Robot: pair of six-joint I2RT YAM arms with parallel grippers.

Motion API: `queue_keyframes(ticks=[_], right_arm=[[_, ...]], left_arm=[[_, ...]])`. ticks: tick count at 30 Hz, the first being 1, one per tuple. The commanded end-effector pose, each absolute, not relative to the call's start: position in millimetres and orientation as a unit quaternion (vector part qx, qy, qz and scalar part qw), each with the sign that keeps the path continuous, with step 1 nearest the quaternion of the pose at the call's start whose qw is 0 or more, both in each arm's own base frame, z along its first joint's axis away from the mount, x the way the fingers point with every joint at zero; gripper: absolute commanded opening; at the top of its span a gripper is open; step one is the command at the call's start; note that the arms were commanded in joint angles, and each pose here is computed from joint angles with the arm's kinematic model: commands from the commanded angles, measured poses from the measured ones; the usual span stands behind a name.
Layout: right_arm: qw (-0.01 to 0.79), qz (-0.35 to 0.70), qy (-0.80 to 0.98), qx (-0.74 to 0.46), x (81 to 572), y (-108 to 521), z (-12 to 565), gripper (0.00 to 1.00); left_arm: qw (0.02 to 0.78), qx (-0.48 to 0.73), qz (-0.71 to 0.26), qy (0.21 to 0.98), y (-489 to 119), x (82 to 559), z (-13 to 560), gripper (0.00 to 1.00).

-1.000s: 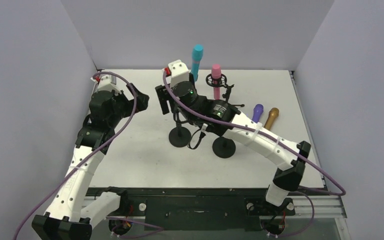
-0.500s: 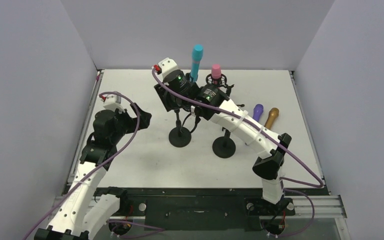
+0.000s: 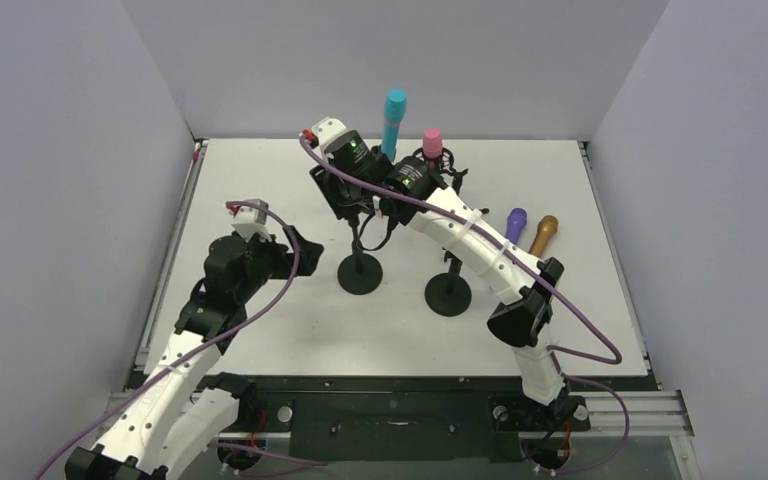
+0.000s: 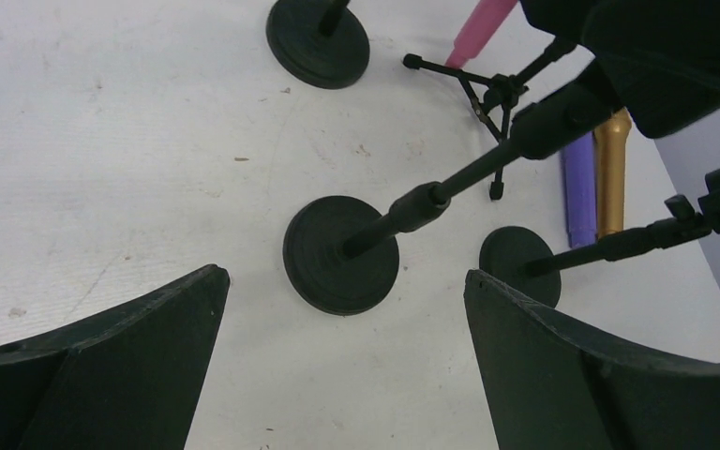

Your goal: Remove the microphone from the stand

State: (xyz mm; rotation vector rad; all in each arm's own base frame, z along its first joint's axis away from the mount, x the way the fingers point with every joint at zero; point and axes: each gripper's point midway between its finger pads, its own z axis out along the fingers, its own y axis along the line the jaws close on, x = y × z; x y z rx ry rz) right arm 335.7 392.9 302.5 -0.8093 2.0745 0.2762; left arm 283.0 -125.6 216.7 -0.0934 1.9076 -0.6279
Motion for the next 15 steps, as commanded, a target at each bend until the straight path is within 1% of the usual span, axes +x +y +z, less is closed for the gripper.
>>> queue_keyframes(ticks=[1,2,4,8,9,10,11,12,14,15], right_arm=[[0.425,0.123,0.832,-0.335,334.0,392.8,304.9,0.38],[0.426,0.122,0.832,-0.335,334.7,392.5,304.6,0.36],[0.430,0.120,0.831,-0.331,336.5,390.3,307.6,0.26],[0.432,0.113,0.829,-0.336,338.1,383.5,311.2,0.16],[0.430,0.111,0.830,-0.338,338.2,380.8,310.5,0.19],[0.428,0.109,0.830,-0.342,338.0,378.9,310.5,0.31],[0.429,0.108,0.829,-0.342,338.5,377.0,312.1,0.36],[0.428,0.107,0.829,-0.343,338.3,376.2,312.0,0.44],[0.429,0.099,0.830,-0.343,339.6,373.1,312.1,0.50],[0.427,0.095,0.831,-0.343,341.2,372.2,309.7,0.51]], left_arm=[[0.568,0.013,-0.272,0.777,-144.0,281.6,231.3,0.96],[0.567,0.017,-0.271,0.778,-145.8,280.8,228.3,0.96],[0.565,0.028,-0.277,0.777,-152.2,278.4,224.3,0.96],[0.568,0.054,-0.303,0.763,-167.3,274.1,223.5,0.96],[0.571,0.059,-0.308,0.759,-169.8,274.1,224.8,0.96],[0.569,0.062,-0.310,0.759,-171.7,273.5,222.5,0.96],[0.569,0.062,-0.311,0.758,-172.7,274.7,221.9,0.96],[0.569,0.062,-0.312,0.759,-173.8,275.0,221.6,0.96],[0.567,0.062,-0.313,0.760,-176.1,276.4,220.4,0.96],[0.567,0.062,-0.313,0.760,-177.2,277.2,220.3,0.96]])
